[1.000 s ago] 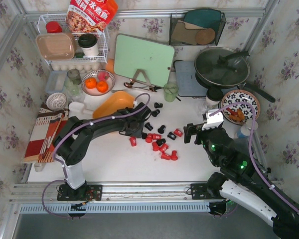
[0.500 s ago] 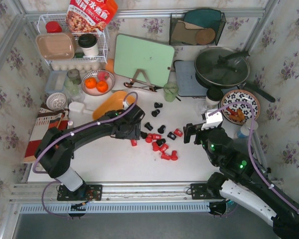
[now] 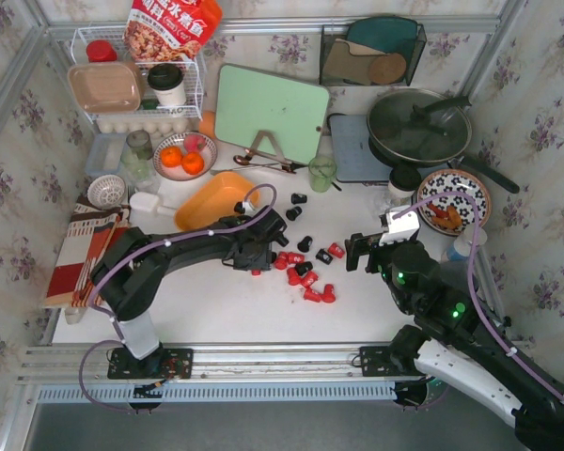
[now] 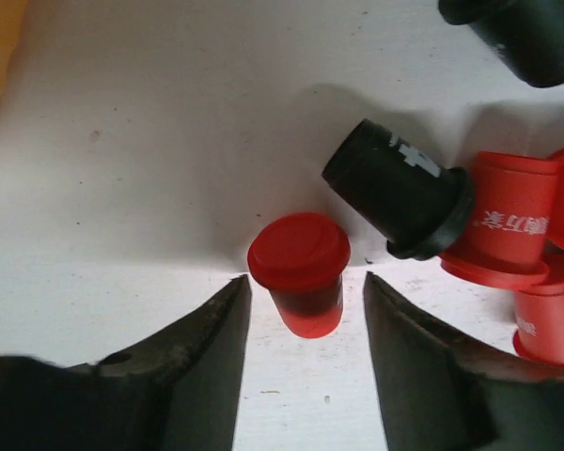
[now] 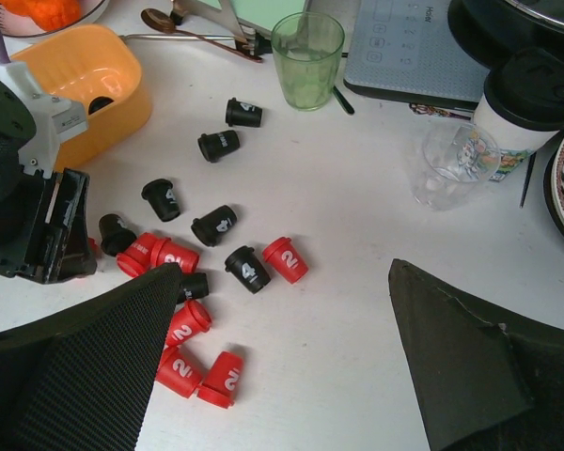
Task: Mix the coffee capsules in the storage basket
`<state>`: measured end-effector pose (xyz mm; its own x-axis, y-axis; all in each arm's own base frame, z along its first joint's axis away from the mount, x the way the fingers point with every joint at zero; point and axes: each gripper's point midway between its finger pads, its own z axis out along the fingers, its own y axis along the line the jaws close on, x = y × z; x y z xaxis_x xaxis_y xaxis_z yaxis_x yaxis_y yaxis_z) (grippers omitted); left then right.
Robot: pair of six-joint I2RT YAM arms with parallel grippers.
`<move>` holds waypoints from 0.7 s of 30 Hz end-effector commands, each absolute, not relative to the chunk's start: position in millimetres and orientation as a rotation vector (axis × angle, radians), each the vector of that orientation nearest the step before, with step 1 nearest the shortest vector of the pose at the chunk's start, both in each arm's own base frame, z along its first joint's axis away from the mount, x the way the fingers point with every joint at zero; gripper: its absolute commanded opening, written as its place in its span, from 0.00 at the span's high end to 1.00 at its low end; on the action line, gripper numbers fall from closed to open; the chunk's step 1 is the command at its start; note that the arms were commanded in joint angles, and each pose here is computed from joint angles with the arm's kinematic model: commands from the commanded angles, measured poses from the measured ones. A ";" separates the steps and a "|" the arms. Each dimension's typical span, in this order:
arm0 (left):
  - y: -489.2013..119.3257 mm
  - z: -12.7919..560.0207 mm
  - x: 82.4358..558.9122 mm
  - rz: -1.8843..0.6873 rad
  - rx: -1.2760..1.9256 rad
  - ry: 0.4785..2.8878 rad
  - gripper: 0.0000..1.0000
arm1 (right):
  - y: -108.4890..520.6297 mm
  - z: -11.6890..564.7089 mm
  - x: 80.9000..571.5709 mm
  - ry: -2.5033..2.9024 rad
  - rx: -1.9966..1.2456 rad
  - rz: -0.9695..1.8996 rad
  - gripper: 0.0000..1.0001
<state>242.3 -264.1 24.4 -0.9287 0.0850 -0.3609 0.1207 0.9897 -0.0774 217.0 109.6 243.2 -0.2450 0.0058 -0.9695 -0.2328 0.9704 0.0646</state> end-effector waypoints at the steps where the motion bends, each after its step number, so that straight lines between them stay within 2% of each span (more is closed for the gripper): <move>1: -255.0 22.1 253.3 -0.057 0.150 2.721 0.57 | 112.3 248.3 219.3 1.787 -0.158 0.241 0.00; 3: -255.6 22.6 253.8 -0.063 0.161 2.716 0.71 | 112.6 248.0 219.6 1.788 -0.161 0.239 0.00; 5: -256.9 26.0 252.9 -0.079 0.174 2.715 0.78 | 113.2 247.2 219.9 1.791 -0.165 0.237 0.00; 10: -253.3 61.2 259.4 -0.095 0.194 2.643 0.78 | 114.3 245.8 220.2 1.796 -0.170 0.236 0.00; 16: -224.6 136.6 304.8 -0.033 0.244 2.467 0.76 | 115.0 244.5 220.6 1.801 -0.174 0.234 0.00; 21: -179.5 143.3 348.0 -0.004 0.142 2.466 0.75 | 114.5 244.8 220.8 1.799 -0.171 0.231 0.00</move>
